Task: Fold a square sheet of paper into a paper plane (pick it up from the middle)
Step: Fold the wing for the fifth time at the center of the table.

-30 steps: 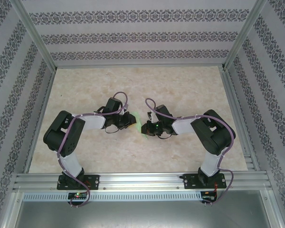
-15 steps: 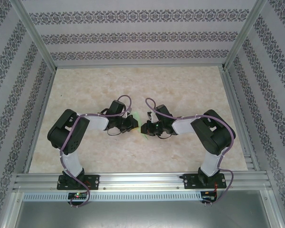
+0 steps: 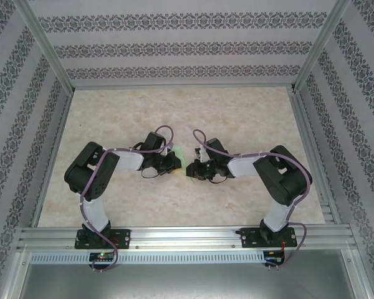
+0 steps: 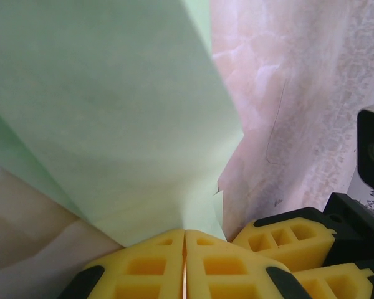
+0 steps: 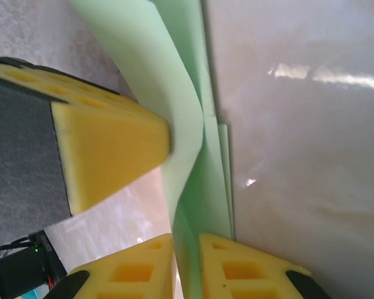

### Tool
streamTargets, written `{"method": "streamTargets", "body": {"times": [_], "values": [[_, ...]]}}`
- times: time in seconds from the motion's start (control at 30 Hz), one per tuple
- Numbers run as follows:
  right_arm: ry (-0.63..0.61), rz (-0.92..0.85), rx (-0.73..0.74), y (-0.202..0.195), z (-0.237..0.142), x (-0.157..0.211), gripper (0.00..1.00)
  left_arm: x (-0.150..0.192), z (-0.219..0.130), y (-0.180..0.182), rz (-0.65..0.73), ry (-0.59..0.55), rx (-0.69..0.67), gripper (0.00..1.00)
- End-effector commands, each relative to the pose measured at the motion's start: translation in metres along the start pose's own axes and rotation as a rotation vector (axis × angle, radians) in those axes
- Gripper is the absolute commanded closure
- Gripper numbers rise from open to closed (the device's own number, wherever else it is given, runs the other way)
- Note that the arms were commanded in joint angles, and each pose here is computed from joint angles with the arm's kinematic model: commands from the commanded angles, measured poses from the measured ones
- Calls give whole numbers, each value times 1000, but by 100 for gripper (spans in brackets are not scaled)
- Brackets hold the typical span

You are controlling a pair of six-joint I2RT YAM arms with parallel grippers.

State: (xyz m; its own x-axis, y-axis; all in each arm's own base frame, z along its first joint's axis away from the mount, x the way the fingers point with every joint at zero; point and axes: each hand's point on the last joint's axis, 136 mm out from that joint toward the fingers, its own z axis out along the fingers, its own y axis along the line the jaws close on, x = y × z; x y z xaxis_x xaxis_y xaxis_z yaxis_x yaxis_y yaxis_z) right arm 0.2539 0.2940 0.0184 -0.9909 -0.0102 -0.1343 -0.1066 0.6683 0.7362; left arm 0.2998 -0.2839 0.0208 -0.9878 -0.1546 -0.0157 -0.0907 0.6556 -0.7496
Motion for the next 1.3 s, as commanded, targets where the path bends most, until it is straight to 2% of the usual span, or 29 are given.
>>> {"method": "streamTargets", "body": {"times": [0.0, 0.2, 0.33, 0.63, 0.93, 1.27], "values": [[30, 47, 42, -14, -5, 14, 83, 5, 7, 9, 11, 17, -45, 90], [50, 61, 72, -25, -4, 22, 89, 3, 5, 4, 19, 17, -35, 90], [63, 76, 91, -33, 1, 24, 93, -1, -1, -13, 47, 8, 9, 89], [73, 97, 132, -41, 3, 24, 94, 13, -12, -47, 128, 12, 109, 85], [75, 98, 139, -42, 3, 24, 92, 29, 1, -28, 105, 54, 55, 88], [84, 72, 95, -29, -2, 24, 87, 31, 13, 11, 32, 73, -105, 90]]}}
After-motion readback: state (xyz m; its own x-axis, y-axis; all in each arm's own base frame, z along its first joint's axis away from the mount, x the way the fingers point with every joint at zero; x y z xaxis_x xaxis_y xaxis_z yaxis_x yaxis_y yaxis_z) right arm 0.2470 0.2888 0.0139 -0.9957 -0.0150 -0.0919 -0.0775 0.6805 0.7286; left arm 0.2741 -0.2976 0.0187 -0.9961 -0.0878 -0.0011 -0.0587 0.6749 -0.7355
